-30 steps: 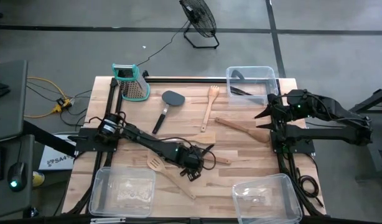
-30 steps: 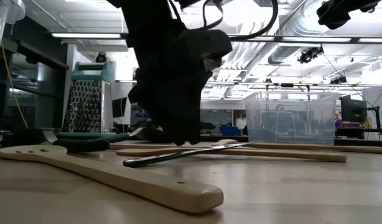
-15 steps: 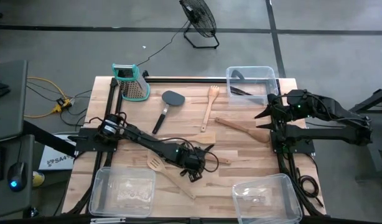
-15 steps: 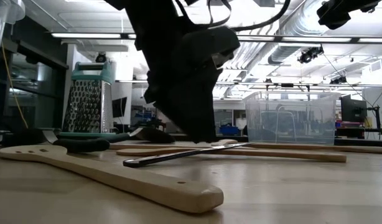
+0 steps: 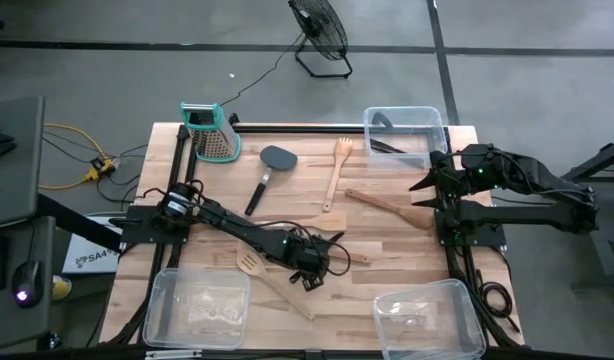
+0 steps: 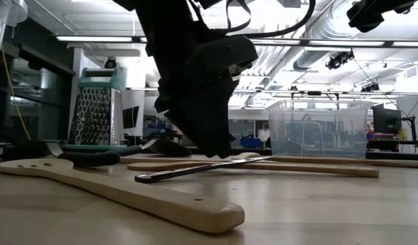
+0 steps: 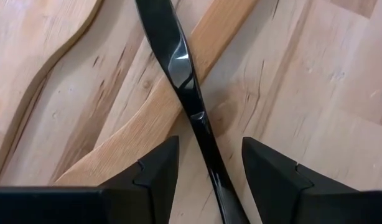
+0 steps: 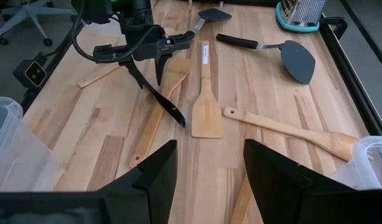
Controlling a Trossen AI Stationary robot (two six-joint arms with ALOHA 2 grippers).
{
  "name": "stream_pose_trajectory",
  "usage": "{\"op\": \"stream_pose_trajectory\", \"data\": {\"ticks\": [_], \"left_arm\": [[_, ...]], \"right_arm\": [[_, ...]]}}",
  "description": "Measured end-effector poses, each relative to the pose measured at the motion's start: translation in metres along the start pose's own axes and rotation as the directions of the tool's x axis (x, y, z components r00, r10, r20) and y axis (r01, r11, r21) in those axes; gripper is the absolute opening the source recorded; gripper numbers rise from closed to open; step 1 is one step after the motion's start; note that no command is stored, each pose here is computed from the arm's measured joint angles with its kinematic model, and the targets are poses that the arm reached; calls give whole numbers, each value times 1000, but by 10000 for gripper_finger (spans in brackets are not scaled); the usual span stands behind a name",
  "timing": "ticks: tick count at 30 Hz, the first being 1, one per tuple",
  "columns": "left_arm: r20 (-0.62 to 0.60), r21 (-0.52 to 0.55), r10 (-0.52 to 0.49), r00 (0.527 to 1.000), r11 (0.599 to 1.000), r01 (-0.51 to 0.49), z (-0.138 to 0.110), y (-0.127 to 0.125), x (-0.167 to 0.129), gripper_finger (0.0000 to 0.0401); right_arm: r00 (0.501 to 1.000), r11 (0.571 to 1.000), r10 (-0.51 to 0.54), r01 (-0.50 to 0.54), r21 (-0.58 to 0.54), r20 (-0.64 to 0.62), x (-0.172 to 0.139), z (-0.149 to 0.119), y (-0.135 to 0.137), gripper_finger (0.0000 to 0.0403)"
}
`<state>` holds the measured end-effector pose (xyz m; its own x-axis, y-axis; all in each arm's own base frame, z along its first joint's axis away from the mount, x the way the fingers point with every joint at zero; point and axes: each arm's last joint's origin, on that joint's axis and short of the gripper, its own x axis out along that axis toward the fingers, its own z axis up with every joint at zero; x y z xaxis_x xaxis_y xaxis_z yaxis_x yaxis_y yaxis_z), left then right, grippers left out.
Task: Pick & Place Kitchen Items
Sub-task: Put the black knife into the transparent bin
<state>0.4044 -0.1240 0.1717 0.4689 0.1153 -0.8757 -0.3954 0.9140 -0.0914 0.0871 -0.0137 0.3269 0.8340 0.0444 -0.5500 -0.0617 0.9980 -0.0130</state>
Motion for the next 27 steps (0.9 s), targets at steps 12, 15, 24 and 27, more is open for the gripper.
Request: {"op": "stream_pose_trajectory", "data": {"ticks": [12, 15, 24, 27], "left_arm": [[-4, -21, 2, 1000, 1000, -2, -1, 0, 0, 173], [-4, -15, -2, 1000, 1000, 2, -2, -2, -1, 173], [-39, -35, 0, 999, 999, -1, -8, -3, 15, 173], [-54, -42, 13, 998, 999, -15, -10, -3, 18, 173]], "right_arm": [[1000, 1000, 0, 0, 0, 1, 0, 0, 0, 176], [1000, 1000, 0, 0, -1, 1, 0, 0, 0, 176], [1000, 1000, 0, 0, -1, 0, 0, 0, 0, 176], [1000, 1000, 0, 0, 0, 0, 0, 0, 0, 176]]}}
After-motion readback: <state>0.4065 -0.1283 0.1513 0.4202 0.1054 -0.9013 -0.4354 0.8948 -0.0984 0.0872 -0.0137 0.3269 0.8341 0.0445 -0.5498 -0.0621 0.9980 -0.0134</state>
